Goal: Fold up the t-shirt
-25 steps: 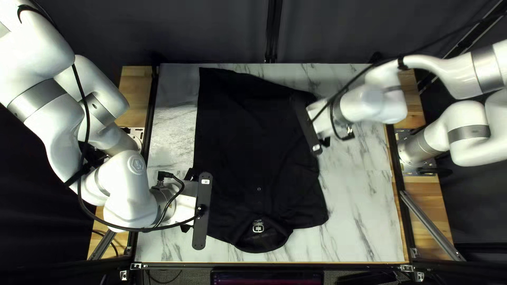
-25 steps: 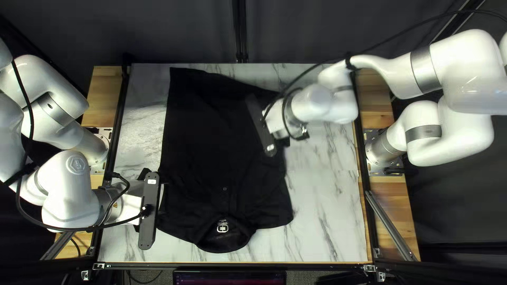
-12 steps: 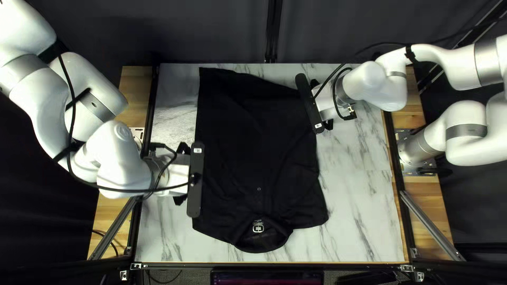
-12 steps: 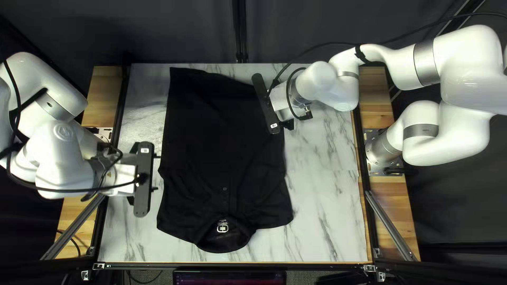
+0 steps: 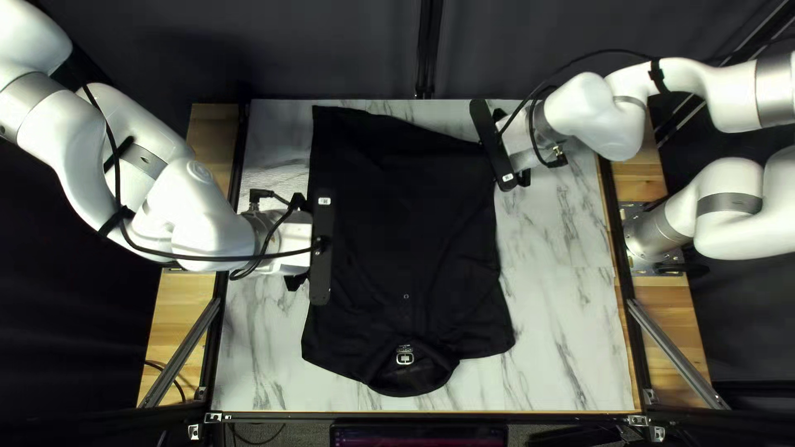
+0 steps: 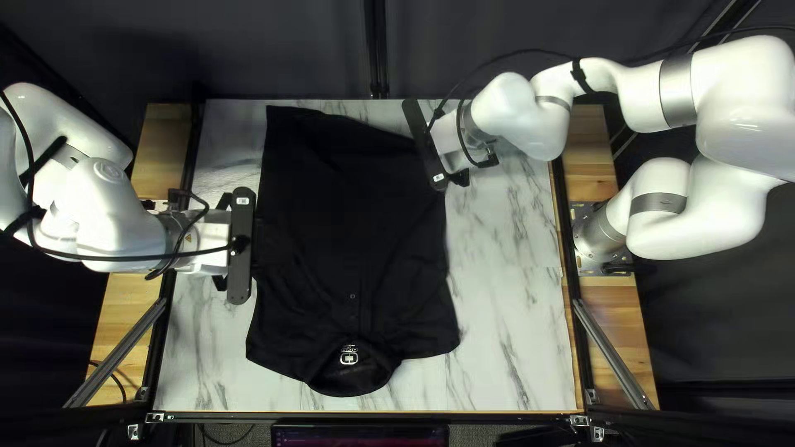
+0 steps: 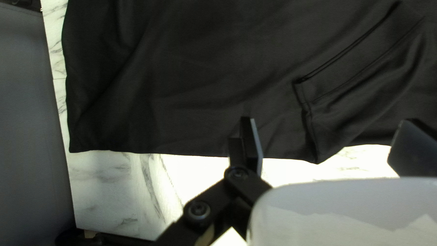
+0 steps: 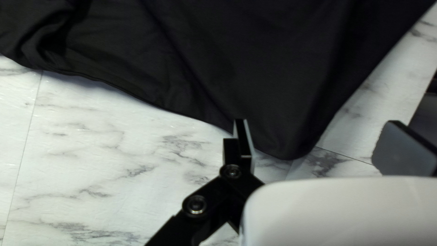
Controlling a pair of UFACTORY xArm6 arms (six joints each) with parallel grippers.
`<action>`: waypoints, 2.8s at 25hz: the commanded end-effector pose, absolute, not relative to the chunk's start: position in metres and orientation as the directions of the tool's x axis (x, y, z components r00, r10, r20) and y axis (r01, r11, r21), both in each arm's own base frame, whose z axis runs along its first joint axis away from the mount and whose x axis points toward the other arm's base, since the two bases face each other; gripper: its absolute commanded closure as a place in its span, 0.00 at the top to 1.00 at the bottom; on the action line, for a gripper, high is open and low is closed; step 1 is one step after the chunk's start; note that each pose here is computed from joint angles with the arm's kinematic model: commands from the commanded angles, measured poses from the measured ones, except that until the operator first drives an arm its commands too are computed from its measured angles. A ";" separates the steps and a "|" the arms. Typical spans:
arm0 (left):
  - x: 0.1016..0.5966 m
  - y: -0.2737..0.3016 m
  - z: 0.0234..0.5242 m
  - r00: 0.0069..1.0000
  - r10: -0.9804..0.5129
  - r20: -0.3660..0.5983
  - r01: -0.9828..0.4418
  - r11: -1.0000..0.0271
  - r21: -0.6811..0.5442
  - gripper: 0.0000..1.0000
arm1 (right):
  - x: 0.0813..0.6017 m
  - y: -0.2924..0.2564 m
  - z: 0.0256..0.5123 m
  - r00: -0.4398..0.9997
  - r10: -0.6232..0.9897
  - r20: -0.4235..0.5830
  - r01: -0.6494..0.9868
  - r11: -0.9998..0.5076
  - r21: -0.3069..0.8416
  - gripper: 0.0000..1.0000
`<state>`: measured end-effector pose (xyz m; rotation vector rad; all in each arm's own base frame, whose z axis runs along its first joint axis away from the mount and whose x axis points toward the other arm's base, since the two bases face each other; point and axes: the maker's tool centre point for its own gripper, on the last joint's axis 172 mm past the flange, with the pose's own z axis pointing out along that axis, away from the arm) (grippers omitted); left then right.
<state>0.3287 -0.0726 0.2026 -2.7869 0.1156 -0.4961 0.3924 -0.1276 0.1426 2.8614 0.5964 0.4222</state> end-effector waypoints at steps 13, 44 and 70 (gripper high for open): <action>0.332 -0.027 0.209 0.944 -0.114 0.309 -0.018 -0.955 -0.297 1.00 | 0.375 -0.155 0.144 0.892 0.398 0.213 0.363 -0.913 0.185 1.00; 0.297 0.084 0.190 0.977 -0.006 0.213 0.051 -0.964 -0.260 1.00 | 0.369 -0.174 0.147 0.911 0.360 0.200 0.341 -0.932 0.124 1.00; 0.182 0.073 0.378 0.956 -0.005 0.295 0.080 -0.958 -0.276 1.00 | 0.369 -0.174 0.147 0.911 0.360 0.200 0.341 -0.932 0.124 1.00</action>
